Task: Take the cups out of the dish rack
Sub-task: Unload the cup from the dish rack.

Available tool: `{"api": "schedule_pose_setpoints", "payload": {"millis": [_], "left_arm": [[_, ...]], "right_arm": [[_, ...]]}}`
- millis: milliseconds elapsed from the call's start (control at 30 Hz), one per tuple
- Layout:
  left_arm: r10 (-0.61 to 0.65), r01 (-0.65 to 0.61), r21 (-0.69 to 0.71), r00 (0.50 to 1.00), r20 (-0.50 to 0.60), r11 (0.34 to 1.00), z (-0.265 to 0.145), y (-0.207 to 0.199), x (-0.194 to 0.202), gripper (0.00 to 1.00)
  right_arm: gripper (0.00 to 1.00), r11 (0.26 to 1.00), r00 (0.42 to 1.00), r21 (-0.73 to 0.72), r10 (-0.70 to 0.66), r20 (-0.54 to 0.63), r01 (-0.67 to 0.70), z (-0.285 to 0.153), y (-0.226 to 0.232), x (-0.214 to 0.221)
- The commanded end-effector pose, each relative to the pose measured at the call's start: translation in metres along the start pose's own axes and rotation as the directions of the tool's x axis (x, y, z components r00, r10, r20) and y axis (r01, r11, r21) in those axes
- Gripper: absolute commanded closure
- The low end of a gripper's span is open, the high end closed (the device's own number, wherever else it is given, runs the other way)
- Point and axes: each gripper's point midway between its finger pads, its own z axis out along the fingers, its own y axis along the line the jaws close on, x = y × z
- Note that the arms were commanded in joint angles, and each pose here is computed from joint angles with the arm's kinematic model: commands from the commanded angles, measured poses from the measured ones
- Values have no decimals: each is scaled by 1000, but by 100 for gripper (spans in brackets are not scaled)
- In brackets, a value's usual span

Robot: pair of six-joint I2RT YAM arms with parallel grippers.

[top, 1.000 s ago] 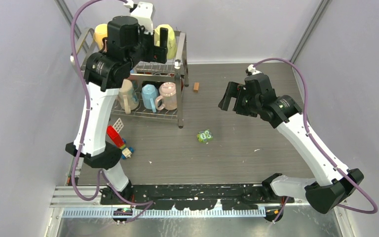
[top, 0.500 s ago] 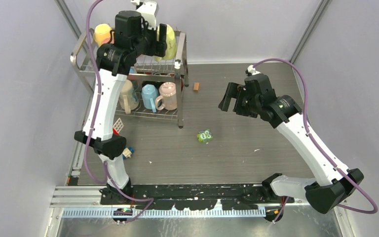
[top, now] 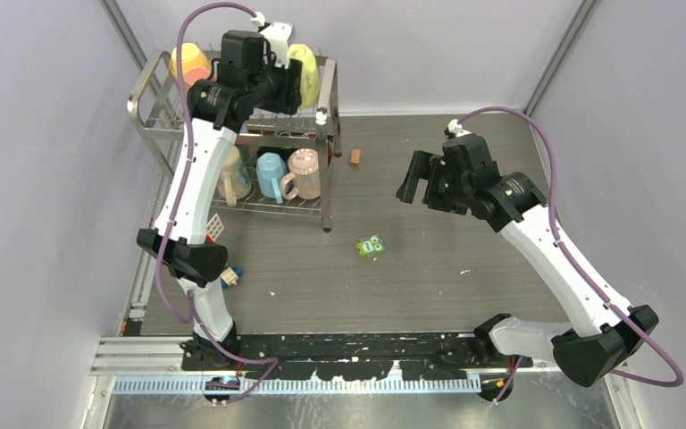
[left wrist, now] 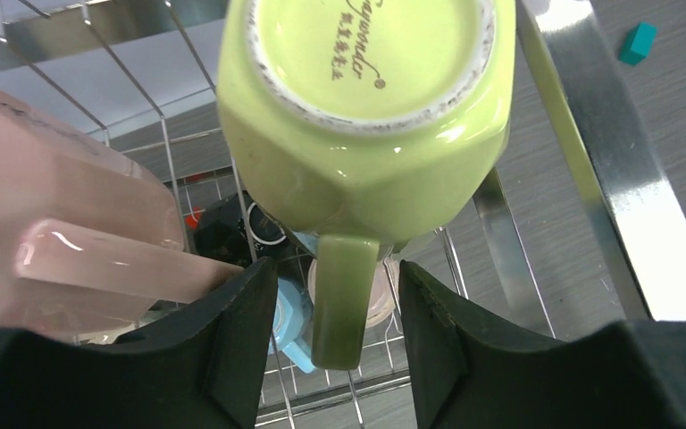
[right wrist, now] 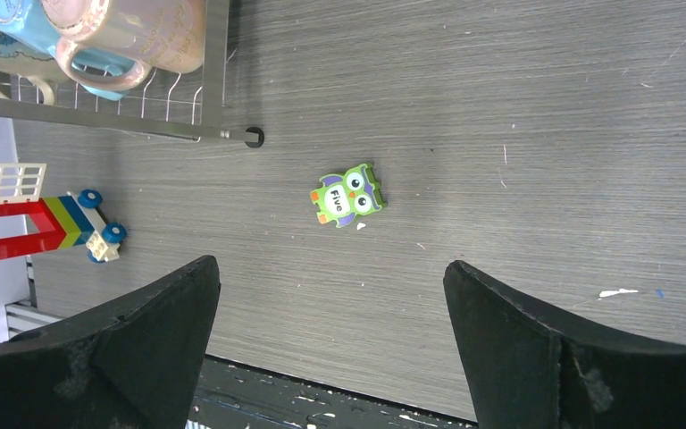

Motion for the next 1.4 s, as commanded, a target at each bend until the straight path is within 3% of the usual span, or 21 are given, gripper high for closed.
{"api": "schedule_pose_setpoints", "payload": {"millis": [0,500,800,1367], "left_arm": [[13,-15,31,998,58,999,-3,-4,-13,48],[22,-22,-6,999,35,1000,2,3,-5,72],[36,-36,-8,998,59,999,0,4,-9,99],[41,-38,-21,978,203,999,-23,4,-44,100]], "right_arm": [[0,1000,1000,-23,-4,31,5,-8,4,-5],[0,999,999,-33,-3,42,5,-10,3,-4],[0,999,999,-38,-2,46,3,-13,5,-6],[0,999,999,-39,-3,54,5,-15,7,-11]]}}
